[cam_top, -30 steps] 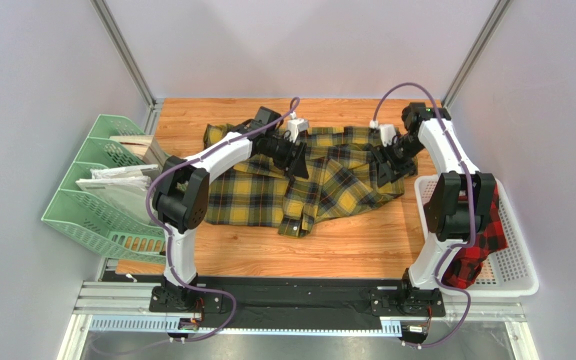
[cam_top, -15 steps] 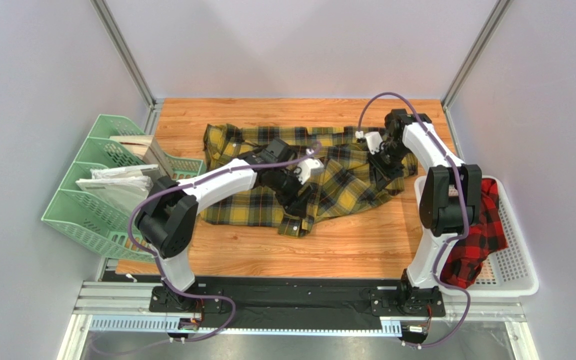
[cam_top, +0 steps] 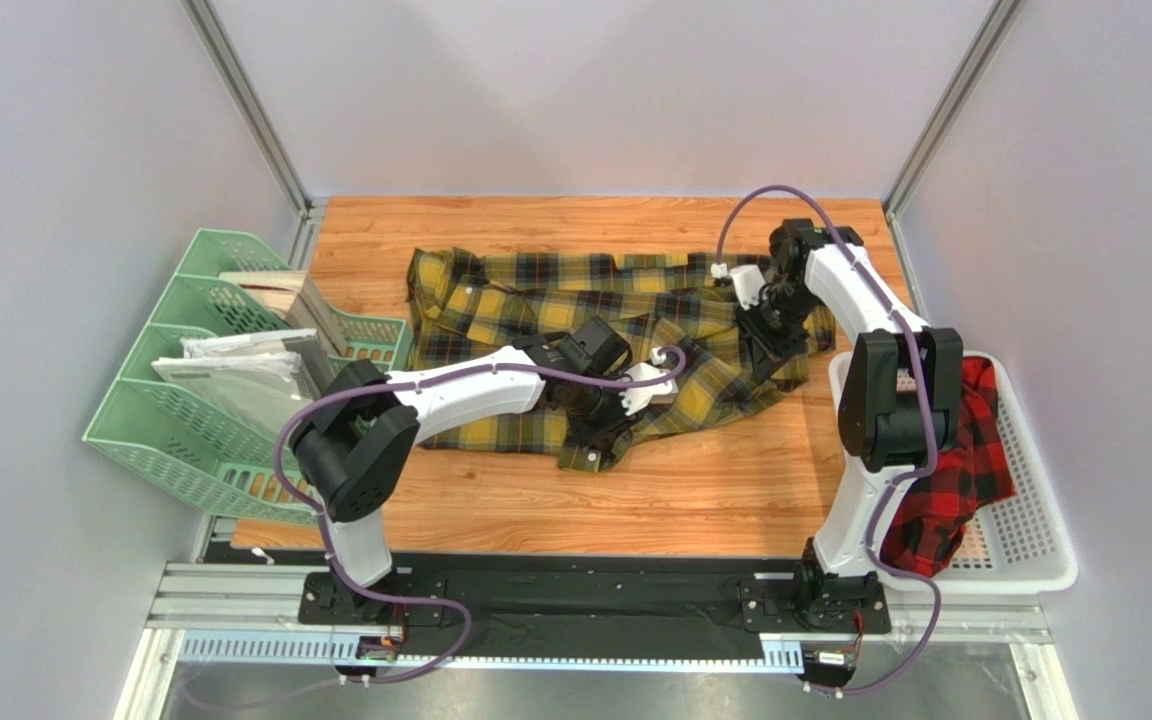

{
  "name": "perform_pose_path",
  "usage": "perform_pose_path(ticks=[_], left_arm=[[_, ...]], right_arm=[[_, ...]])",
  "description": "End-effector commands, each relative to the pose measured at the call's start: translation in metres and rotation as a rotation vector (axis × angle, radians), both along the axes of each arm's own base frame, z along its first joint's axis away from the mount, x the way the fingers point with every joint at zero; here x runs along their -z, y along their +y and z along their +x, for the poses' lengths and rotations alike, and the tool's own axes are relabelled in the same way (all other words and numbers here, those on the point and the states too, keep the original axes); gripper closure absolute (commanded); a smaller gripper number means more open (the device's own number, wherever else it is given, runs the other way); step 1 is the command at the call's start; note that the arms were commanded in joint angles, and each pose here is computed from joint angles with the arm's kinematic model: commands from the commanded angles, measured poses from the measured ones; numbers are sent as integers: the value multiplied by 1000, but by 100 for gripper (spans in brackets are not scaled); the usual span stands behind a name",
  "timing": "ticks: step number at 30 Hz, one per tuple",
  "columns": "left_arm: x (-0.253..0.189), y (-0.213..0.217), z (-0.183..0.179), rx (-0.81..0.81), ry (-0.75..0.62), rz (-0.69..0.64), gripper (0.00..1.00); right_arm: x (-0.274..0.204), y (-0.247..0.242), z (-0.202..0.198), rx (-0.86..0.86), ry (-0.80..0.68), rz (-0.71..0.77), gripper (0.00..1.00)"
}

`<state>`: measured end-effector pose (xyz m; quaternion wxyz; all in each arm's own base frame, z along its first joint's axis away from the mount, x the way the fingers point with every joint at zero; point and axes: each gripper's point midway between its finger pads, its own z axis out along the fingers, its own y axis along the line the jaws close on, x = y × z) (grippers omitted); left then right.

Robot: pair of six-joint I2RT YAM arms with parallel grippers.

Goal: Fold and stack the long sleeve shirts
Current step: Fold the shirt

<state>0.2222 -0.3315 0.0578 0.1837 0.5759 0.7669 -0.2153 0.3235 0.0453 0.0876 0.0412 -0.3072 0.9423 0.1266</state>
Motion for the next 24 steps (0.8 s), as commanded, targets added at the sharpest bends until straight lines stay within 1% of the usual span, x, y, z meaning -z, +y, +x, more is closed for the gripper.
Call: perform_pose_path(ticks=[1, 3, 4, 6, 8, 9, 11, 12, 13, 14, 15, 16, 18, 20, 21, 22, 23, 24], left_arm=[[-3, 6, 9, -13, -15, -20, 90], [-24, 5, 5, 3, -22, -82, 100], [-41, 3, 0, 23, -25, -130, 100], [-56, 4, -13, 64, -4, -172, 100], [-83, 2, -28, 112, 7, -250, 100], [-91, 3, -41, 162, 31, -276, 100], [-116, 4, -60, 237, 24, -343, 100], [-126, 7, -79, 316, 59, -374, 100], [-139, 11, -90, 364, 46, -400, 100], [-142, 18, -110, 418, 83, -393, 100], [-155, 19, -128, 486, 112, -432, 100], [-164, 23, -140, 570, 73, -453, 100], [-174, 33, -179, 697, 126, -450, 100], [-183, 40, -209, 813, 137, -456, 100], [-188, 47, -222, 844, 171, -453, 100], [-194, 52, -232, 878, 176, -462, 100], [-195, 60, -248, 944, 193, -453, 100], [-201, 63, -256, 980, 183, -459, 100]], right_arm=[[-5, 2, -2, -18, -42, 12, 100], [-1, 2, -3, -18, -43, 9, 100], [0, 1, -4, -15, -43, 7, 100], [2, 1, -4, -10, -53, 5, 100], [3, -1, -1, 2, -68, 0, 100], [4, -2, 0, 5, -69, 0, 100], [4, -4, 1, 13, -73, 0, 100], [3, -5, 2, 20, -77, 2, 100], [3, -6, 2, 23, -77, 3, 100], [1, -8, 3, 29, -86, 5, 100], [2, -9, 0, 31, -81, 9, 100], [1, -9, 0, 32, -87, 12, 100], [-2, -10, -2, 27, -104, 22, 100], [0, -12, -8, 18, -114, 26, 100], [-5, -13, -9, 18, -145, 32, 100], [0, -13, -17, 10, -133, 36, 100], [-1, -12, -16, 5, -161, 42, 100], [1, -12, -19, -11, -174, 48, 100]])
